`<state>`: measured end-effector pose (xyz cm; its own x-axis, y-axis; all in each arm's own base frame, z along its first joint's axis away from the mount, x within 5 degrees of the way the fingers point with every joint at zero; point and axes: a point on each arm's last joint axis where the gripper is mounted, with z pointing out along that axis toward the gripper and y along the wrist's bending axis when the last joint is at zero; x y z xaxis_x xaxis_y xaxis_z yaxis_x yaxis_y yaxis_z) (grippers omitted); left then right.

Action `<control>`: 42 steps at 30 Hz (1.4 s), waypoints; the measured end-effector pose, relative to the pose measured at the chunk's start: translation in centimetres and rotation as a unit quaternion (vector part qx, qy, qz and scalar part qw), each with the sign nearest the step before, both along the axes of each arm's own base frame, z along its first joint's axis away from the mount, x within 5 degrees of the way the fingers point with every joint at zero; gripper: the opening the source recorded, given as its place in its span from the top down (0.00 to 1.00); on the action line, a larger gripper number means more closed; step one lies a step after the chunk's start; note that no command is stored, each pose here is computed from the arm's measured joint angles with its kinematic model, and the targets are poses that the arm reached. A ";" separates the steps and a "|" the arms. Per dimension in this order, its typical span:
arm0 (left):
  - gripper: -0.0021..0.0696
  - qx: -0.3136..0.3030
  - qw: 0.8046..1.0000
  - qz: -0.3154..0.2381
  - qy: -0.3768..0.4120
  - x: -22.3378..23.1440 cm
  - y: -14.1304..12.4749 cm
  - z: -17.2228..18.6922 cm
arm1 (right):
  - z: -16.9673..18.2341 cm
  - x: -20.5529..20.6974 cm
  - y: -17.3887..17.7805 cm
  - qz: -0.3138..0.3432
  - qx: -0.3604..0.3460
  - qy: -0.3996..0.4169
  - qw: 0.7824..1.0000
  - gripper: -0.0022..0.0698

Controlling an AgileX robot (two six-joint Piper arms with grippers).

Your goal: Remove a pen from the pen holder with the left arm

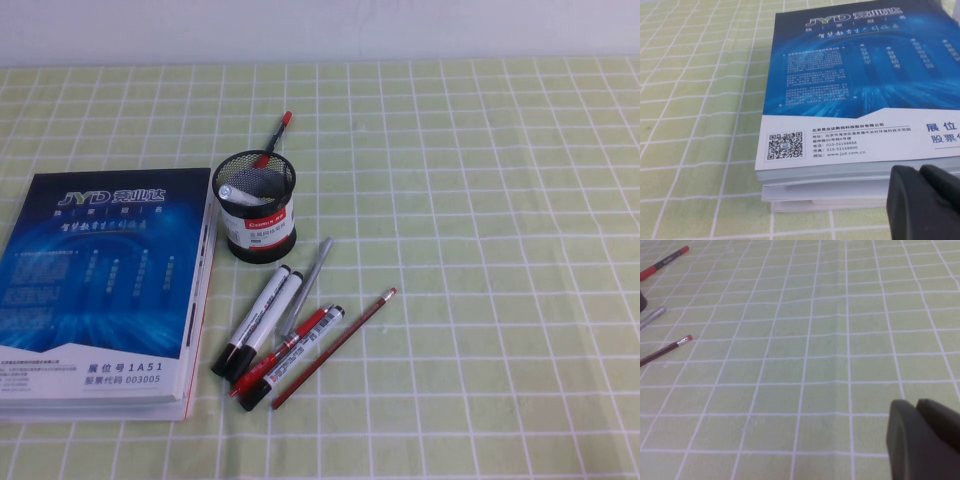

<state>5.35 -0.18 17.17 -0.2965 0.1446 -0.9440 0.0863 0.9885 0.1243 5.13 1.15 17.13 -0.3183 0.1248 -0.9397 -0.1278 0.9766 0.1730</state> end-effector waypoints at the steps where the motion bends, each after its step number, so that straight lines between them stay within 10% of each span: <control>1: 0.97 0.000 1.000 0.000 0.000 0.0 0.0 0.0 | 0.0 0.0 0.0 0.000 0.000 0.000 1.000 0.99; 22: 0.97 0.021 1.000 -0.002 -0.015 0.1 0.1 0.2 | 0.0 0.0 0.0 0.000 0.000 0.000 1.000 0.99; 32: 0.97 -0.110 0.982 0.005 -0.154 0.4 -0.2 2.9 | 0.0 0.0 0.0 0.000 0.000 0.000 1.000 0.99; 42: 0.97 -0.076 0.944 -0.019 -0.321 -0.1 -0.3 5.9 | 0.0 0.0 0.0 0.000 0.000 0.000 1.000 0.99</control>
